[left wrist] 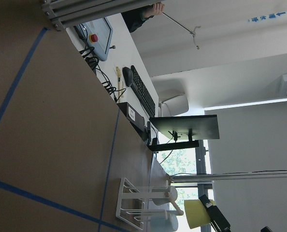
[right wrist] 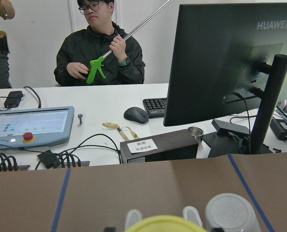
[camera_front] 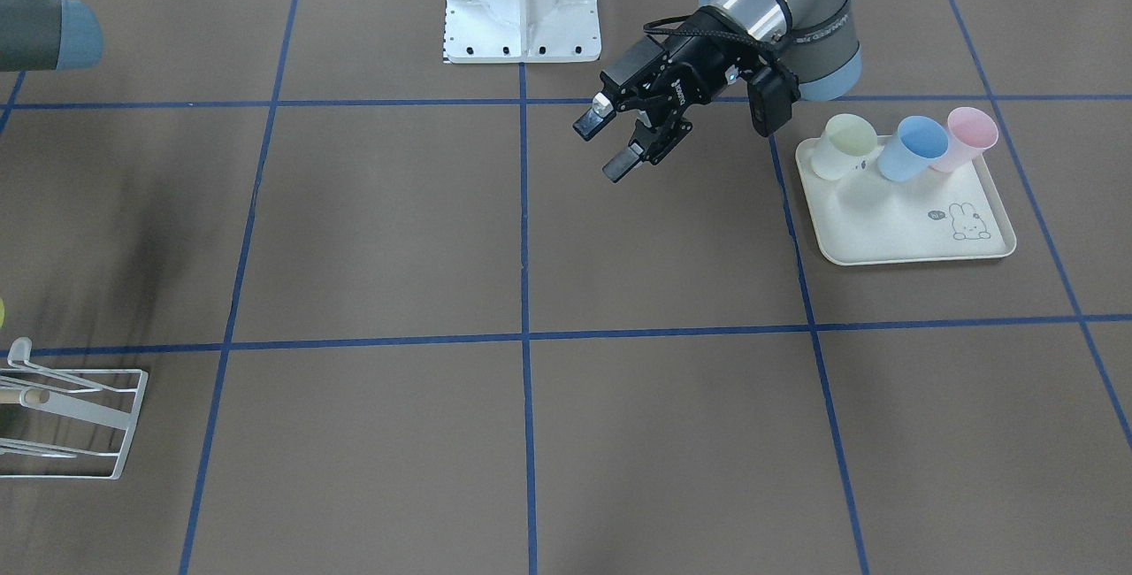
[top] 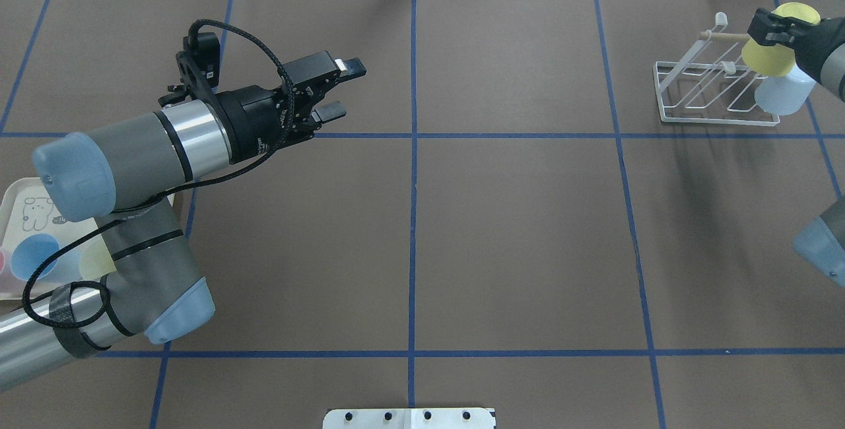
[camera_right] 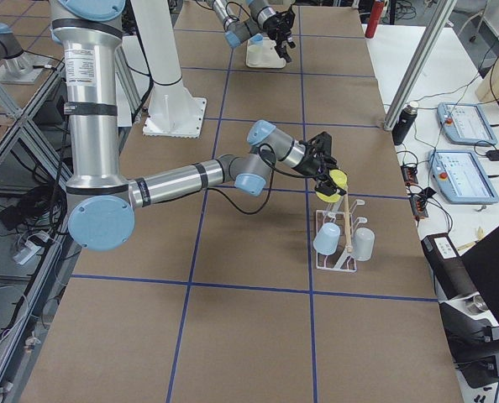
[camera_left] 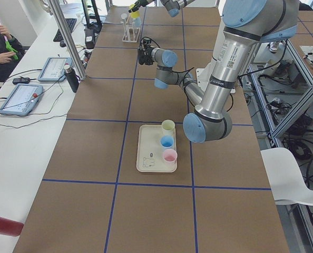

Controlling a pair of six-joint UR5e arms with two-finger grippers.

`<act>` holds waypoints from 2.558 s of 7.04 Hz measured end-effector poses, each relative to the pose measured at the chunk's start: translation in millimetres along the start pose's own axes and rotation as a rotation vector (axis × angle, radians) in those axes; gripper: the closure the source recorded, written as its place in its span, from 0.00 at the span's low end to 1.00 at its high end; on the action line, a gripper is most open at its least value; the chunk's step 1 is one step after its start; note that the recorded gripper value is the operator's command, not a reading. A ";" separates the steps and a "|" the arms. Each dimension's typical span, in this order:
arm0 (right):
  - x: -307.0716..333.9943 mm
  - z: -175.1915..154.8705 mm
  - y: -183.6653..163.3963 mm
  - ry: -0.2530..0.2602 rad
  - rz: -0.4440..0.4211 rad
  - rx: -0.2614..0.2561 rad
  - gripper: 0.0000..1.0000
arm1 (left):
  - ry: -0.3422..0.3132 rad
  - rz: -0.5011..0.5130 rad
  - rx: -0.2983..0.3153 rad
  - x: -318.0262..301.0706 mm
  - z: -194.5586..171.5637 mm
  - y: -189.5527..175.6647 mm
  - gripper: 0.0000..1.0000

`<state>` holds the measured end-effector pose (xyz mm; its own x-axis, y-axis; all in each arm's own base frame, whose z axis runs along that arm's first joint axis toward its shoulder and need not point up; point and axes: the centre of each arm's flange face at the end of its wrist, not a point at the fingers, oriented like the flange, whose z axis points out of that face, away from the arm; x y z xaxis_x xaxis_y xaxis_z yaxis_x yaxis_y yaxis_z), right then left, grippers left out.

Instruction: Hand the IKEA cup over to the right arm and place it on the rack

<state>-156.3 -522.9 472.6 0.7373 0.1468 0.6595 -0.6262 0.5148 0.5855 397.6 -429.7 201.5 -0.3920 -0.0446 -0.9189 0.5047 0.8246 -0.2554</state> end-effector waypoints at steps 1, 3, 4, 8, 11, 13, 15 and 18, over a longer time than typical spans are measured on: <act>6.9 8.7 6.5 0.022 -0.008 -0.010 1.00 | 0.002 0.000 -0.001 0.8 -0.3 0.5 0.01; 15.6 20.8 14.0 0.054 -0.021 -0.015 1.00 | 0.004 0.000 -0.002 2.1 -0.7 0.9 0.01; 17.7 23.9 16.0 0.061 -0.028 -0.017 1.00 | 0.004 0.000 -0.002 2.0 -0.8 0.9 0.01; 19.4 37.9 22.5 0.077 -0.038 -0.027 1.00 | 0.001 0.000 -0.001 0.5 -0.8 0.5 0.01; 10.7 50.6 24.0 0.071 -0.037 -0.030 1.00 | 0.000 -0.001 0.002 -0.4 -1.0 0.0 0.01; 12.5 51.3 26.3 0.074 -0.033 -0.034 0.78 | -0.006 -0.001 0.004 -3.4 -2.4 -0.9 0.01; 17.3 53.2 31.1 0.083 -0.034 -0.042 0.00 | -0.008 -0.001 0.006 -4.8 -3.2 -1.4 0.01; 21.7 57.1 35.0 0.090 -0.043 -0.049 0.00 | -0.009 -0.001 0.005 -5.2 -3.4 -1.4 0.01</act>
<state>-176.6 -550.0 534.3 0.7844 0.1977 0.5879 -0.5818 0.5630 0.5870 396.3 -428.7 207.6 -0.3854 -0.0504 -0.9214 0.5082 0.8218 -0.2575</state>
